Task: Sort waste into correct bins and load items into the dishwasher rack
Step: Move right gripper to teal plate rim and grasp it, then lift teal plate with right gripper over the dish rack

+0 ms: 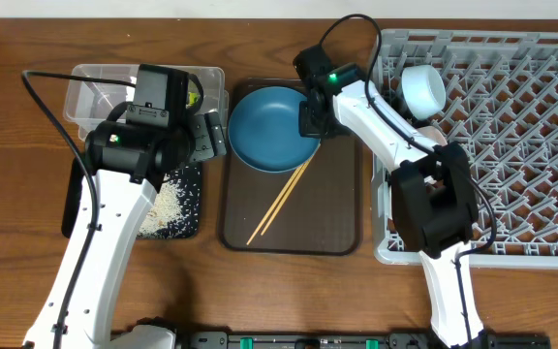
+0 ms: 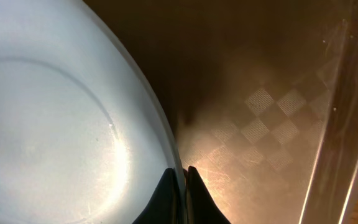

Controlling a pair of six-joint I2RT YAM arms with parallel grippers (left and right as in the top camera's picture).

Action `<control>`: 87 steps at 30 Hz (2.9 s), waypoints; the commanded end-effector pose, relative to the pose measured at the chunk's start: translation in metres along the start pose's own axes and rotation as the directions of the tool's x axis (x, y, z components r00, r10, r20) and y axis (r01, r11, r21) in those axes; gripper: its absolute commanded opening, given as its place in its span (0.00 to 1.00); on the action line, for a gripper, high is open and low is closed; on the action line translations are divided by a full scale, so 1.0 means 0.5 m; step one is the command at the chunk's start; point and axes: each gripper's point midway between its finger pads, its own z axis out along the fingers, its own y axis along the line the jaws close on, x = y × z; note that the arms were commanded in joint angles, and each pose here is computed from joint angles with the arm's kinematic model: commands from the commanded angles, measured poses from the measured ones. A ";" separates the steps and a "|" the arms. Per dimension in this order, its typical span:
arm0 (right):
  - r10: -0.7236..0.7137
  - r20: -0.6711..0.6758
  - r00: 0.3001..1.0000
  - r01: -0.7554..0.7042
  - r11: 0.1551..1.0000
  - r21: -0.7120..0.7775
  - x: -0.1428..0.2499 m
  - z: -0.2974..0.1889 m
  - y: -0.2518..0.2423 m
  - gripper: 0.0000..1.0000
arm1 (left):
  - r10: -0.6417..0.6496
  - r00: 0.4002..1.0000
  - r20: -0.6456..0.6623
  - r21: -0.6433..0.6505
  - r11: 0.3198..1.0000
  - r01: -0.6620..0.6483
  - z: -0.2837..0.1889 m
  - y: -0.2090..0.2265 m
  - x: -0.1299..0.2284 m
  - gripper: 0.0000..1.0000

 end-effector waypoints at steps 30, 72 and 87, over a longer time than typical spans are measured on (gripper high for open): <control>-0.090 0.319 0.944 0.055 0.991 0.119 -0.089 -0.294 -0.097 0.01 | 0.010 1.000 0.009 -0.016 1.000 -0.010 0.000 0.006 -0.006 0.89; 0.238 0.563 0.791 -0.459 0.840 0.290 -0.102 -0.565 -0.614 0.01 | 0.010 1.000 0.009 -0.016 1.000 -0.010 0.000 0.006 -0.006 0.89; -0.107 0.623 0.774 -0.466 0.570 0.677 -0.152 -0.717 -0.726 0.01 | 0.010 1.000 0.009 -0.016 1.000 -0.010 0.000 0.006 -0.006 0.89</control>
